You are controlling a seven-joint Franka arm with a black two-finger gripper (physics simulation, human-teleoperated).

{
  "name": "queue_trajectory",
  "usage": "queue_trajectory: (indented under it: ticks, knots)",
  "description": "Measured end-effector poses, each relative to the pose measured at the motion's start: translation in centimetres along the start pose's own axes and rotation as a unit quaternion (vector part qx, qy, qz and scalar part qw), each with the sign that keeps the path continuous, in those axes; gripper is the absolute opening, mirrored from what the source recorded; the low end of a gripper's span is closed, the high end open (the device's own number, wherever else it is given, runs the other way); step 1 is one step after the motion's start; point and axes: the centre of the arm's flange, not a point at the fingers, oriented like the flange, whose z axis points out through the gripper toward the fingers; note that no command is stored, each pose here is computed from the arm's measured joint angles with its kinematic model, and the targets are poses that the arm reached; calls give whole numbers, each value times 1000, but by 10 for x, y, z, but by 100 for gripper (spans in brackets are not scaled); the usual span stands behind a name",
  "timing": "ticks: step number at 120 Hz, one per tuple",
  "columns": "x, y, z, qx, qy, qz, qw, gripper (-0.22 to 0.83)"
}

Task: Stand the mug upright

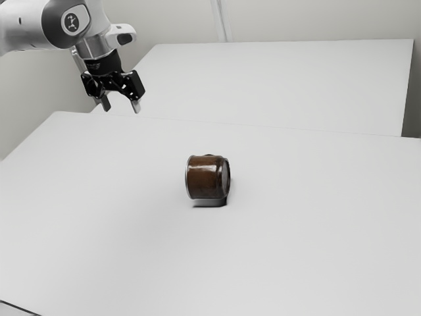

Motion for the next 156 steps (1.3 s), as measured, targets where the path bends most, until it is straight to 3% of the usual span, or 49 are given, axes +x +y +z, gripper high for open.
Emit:
queue_trajectory:
  ticks: [40,101,125,156]
  knots:
    - [4,6,7,-8,1,1,1000,60]
    - [17,47,120,-133,4,30,991,59]
    - [17,45,162,-192,22,19,981,59]
    - [31,-1,191,-249,74,-15,966,59]
